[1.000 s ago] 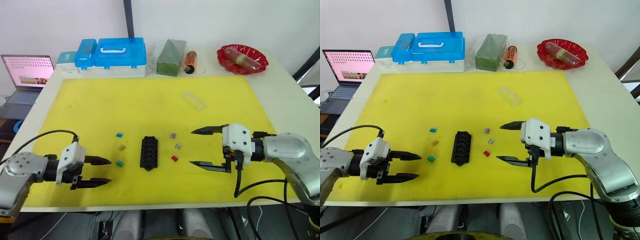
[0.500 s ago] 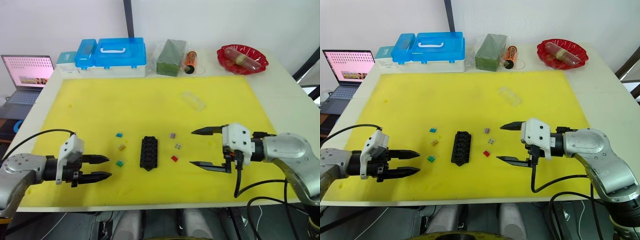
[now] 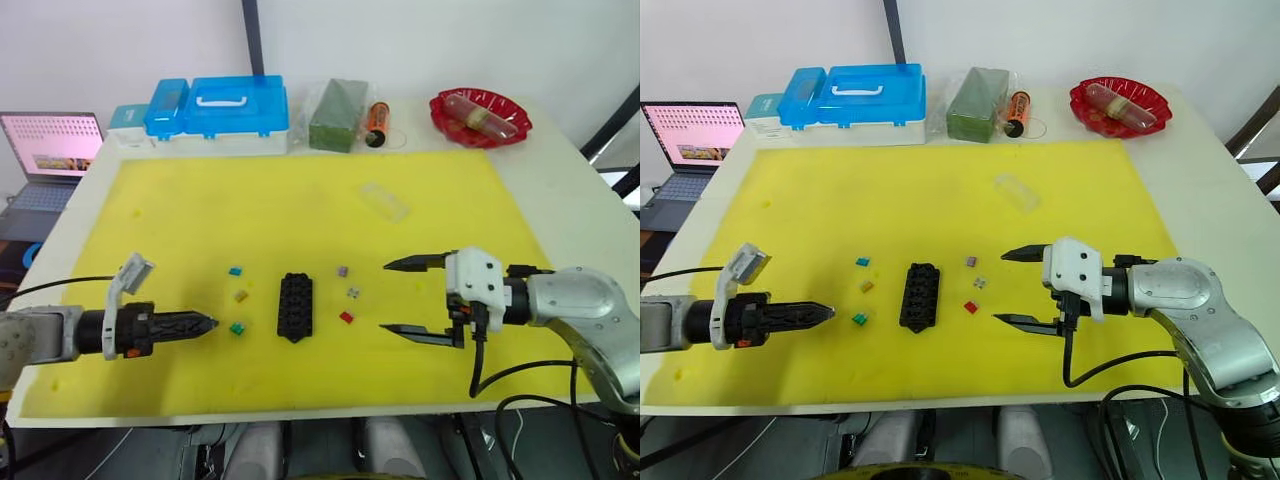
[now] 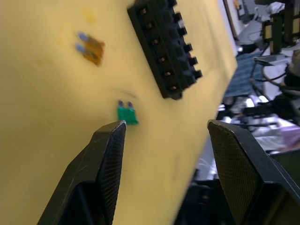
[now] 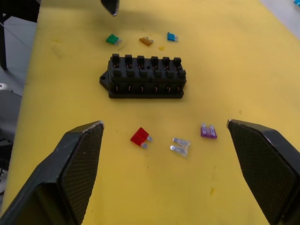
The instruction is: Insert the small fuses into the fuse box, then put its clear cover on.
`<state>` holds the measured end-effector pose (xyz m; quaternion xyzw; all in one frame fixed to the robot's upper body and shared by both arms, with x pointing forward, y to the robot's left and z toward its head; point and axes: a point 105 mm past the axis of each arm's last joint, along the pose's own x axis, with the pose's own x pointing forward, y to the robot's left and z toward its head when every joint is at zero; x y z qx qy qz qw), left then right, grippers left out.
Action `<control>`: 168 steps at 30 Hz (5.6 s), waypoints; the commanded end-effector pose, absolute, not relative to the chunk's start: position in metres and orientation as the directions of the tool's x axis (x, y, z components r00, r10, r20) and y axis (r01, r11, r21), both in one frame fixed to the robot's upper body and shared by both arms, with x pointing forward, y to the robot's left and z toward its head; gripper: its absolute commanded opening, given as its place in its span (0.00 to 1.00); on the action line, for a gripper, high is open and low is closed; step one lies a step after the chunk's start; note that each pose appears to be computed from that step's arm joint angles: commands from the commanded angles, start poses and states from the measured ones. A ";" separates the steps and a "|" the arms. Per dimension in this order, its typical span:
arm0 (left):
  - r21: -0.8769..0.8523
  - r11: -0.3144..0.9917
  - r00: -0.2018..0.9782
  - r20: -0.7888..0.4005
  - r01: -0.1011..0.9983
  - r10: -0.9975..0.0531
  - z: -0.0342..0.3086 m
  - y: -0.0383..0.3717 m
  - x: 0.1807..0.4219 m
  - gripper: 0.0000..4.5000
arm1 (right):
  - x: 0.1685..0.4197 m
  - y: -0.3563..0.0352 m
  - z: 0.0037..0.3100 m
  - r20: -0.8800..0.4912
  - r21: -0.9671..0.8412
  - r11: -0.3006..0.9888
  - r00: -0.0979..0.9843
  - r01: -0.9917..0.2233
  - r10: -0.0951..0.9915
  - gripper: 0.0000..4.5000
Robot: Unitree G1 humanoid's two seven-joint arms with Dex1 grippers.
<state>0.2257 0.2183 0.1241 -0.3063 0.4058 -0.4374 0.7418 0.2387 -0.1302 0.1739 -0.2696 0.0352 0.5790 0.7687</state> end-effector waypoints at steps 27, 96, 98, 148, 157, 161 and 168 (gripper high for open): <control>-0.899 0.387 0.316 -0.313 0.207 -0.896 0.112 0.207 0.228 0.65 | 0.227 -0.125 0.187 -0.357 -0.405 0.134 0.291 -0.904 0.887 1.00; -0.919 0.367 0.341 -0.302 0.145 -0.890 0.078 0.173 0.230 0.65 | 0.211 -0.090 0.231 -0.155 -0.365 0.088 0.154 -0.927 0.976 1.00; -0.914 0.380 0.341 -0.314 0.146 -0.886 0.076 0.172 0.230 0.65 | 0.211 -0.091 0.229 -0.165 -0.368 0.086 0.156 -0.926 0.974 1.00; -0.199 -0.856 -0.295 -0.954 0.477 0.057 0.190 0.157 0.244 0.01 | 0.221 -0.089 0.216 -0.167 -0.359 0.097 0.166 -0.928 0.972 1.00; -0.275 -0.919 -0.267 -0.943 0.281 0.200 0.179 0.151 0.254 0.01 | 0.216 -0.091 0.217 -0.201 -0.343 0.062 0.138 -0.937 0.970 1.00; -0.274 -0.935 -0.254 -0.943 0.226 0.215 0.174 0.142 0.257 0.01 | 0.216 -0.094 0.217 -0.222 -0.335 0.047 0.128 -0.941 0.967 1.00; -0.278 -0.942 -0.231 -0.945 0.189 0.232 0.161 0.141 0.265 0.01 | 0.217 -0.095 0.218 -0.225 -0.336 0.054 0.136 -0.940 0.965 1.00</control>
